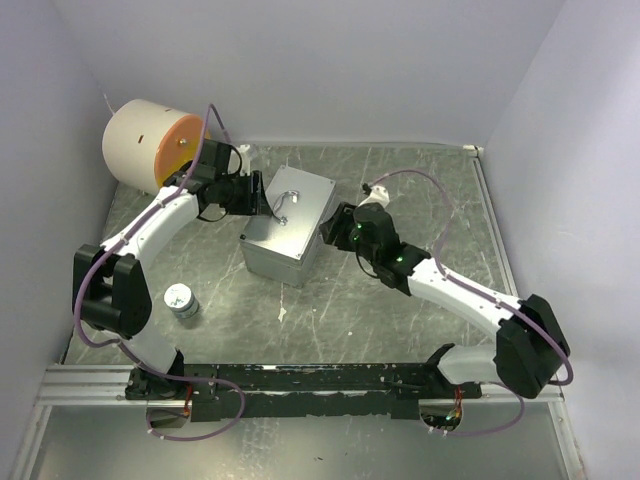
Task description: Organize the medicine kit
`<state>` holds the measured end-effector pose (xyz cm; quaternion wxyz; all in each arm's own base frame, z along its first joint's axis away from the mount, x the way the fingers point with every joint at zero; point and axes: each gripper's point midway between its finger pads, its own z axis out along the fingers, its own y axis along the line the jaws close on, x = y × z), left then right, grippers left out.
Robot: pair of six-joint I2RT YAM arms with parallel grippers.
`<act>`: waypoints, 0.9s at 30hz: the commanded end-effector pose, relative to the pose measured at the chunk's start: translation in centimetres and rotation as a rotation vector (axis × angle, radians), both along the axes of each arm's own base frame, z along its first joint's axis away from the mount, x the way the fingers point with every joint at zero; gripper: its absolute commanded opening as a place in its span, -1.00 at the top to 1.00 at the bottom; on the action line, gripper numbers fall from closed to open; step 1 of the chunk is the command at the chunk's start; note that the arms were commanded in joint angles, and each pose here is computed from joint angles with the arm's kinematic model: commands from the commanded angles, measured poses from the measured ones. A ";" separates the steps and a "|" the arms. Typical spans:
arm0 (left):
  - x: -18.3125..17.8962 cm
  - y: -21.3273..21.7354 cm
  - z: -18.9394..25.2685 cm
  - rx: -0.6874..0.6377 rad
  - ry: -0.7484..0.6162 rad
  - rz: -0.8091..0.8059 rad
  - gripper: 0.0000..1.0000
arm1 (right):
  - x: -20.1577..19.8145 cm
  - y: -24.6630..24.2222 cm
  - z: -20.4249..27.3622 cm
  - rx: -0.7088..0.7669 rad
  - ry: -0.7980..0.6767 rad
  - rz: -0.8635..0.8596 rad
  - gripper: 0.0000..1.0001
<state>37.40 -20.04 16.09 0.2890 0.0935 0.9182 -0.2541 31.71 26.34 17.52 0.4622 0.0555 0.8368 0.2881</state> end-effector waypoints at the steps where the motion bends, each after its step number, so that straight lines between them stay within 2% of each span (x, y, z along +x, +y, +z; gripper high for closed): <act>1: -3.1 0.6 -2.9 0.060 0.124 -0.044 -0.21 | 1.7 -3.8 0.0 -0.174 -0.087 -0.043 0.01; 4: -3.1 1.0 -3.7 0.083 0.132 -0.030 -0.18 | 2.0 -4.0 -2.3 -0.211 -0.095 0.047 0.11; 8: -3.3 1.7 -4.5 0.121 0.140 -0.011 -0.08 | 1.8 -3.6 -3.9 -0.282 -0.197 0.157 0.17; 12: -3.3 2.5 -4.9 0.161 0.138 0.015 0.01 | 2.0 -3.9 -4.8 -0.332 -0.273 0.173 0.17; 17: -3.6 2.6 -4.6 0.154 0.126 0.014 0.02 | 2.9 -3.4 -6.0 -0.350 -0.298 0.178 0.32; 27: -3.9 2.3 -4.3 0.133 0.115 0.000 0.07 | 2.8 -0.1 -7.6 -0.309 -0.347 0.246 0.27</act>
